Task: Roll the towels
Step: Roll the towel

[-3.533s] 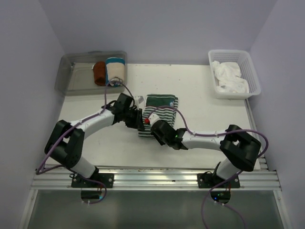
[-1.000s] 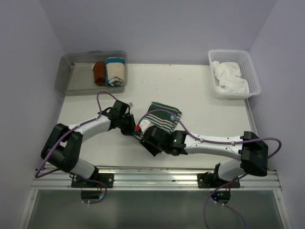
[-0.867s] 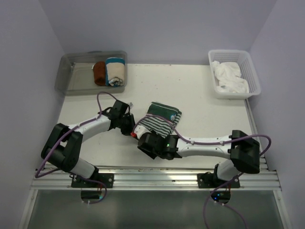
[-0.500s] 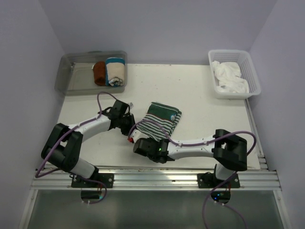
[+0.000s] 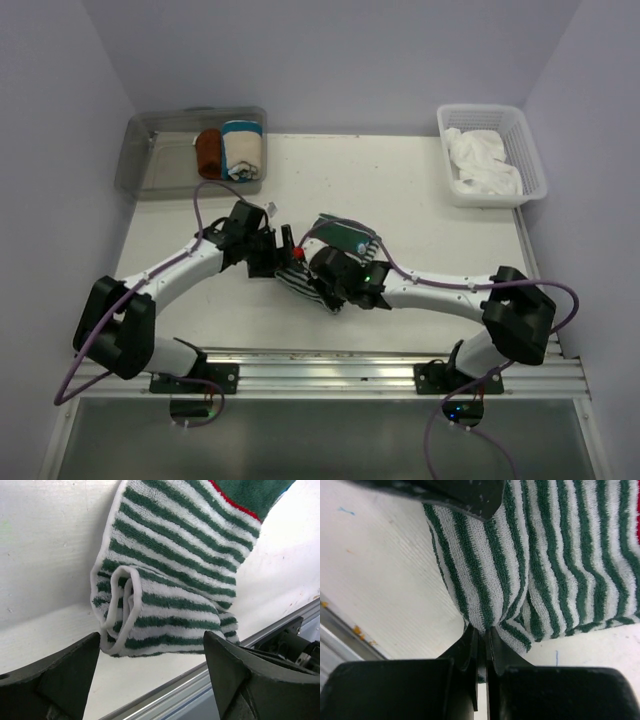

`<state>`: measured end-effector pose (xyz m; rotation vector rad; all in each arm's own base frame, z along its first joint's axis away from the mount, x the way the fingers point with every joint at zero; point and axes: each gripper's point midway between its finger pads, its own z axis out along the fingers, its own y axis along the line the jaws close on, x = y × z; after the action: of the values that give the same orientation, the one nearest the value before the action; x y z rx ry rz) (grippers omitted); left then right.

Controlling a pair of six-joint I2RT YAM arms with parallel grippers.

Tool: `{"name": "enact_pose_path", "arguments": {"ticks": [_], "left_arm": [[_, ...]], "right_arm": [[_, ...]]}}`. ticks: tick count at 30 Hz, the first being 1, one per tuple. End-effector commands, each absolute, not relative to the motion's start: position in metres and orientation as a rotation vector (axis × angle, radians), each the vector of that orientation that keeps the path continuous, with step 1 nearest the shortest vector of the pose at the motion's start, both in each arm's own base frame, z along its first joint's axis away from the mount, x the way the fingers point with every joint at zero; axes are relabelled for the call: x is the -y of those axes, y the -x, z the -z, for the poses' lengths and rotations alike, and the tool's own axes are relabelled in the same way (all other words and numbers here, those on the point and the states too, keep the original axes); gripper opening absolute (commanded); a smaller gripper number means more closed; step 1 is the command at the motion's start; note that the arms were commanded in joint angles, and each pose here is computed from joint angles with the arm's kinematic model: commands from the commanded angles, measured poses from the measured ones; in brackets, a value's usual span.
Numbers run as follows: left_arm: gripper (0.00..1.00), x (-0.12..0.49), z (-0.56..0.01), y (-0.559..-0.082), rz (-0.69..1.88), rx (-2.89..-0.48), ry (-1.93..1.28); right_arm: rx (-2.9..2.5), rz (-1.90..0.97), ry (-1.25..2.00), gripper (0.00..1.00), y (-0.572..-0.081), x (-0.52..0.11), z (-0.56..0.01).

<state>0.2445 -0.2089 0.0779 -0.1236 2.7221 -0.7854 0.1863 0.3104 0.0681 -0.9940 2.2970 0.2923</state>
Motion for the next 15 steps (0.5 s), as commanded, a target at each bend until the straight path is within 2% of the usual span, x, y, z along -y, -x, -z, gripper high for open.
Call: {"name": "enact_pose_path", "arguments": {"ticks": [1, 5, 10, 15], "left_arm": [[0.88, 0.207, -0.099, -0.250, 0.785, -2.666, 0.107], [0.90, 0.205, -0.100, -0.246, 0.788, -2.657, 0.112], [0.99, 0.204, -0.100, -0.243, 0.801, -2.636, 0.103], [0.99, 0.200, -0.089, -0.237, 0.780, -2.667, 0.127]], "right_arm": [[-2.348, -0.629, 0.958, 0.00, -0.169, -0.336, -0.085], [-2.446, -0.785, 0.897, 0.00, -0.173, -0.337, -0.082], [-2.523, -0.995, 0.843, 0.00, -0.168, -0.344, -0.081], [-2.597, -1.164, 0.706, 0.00, -0.179, -0.343, -0.078]]}}
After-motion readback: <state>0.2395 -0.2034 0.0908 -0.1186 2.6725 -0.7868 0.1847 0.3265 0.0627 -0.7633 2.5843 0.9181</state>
